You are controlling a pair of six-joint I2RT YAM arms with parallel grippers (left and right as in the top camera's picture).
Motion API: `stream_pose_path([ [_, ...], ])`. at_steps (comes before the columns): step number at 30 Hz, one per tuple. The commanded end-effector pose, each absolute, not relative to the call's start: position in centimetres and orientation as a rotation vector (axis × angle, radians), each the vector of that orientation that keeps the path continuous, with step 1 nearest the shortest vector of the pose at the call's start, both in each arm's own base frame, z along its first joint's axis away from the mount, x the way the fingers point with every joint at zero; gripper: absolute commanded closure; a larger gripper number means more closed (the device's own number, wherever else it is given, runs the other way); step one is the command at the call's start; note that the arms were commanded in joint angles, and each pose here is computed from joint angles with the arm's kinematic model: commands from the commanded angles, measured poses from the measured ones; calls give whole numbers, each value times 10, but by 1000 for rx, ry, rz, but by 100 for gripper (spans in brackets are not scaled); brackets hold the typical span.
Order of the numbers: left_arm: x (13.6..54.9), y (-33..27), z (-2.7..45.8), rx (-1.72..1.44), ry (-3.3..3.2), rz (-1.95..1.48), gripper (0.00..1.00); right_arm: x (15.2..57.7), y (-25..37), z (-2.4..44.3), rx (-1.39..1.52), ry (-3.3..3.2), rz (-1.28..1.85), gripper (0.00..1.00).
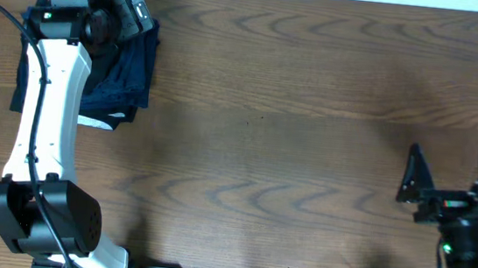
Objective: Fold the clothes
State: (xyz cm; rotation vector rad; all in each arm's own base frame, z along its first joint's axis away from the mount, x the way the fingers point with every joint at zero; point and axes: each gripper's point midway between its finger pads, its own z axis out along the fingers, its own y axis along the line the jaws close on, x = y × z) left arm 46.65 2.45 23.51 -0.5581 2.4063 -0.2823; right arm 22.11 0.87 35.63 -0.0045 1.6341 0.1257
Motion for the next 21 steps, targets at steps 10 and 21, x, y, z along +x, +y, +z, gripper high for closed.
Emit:
stream_pose_path([
  [10,466,26,231,-550,2419,-269,2,244,23,270,-27,1482,219,1],
  [21,466,26,231,-551,2419,-269,2,245,13,204,106,1454,253,1],
])
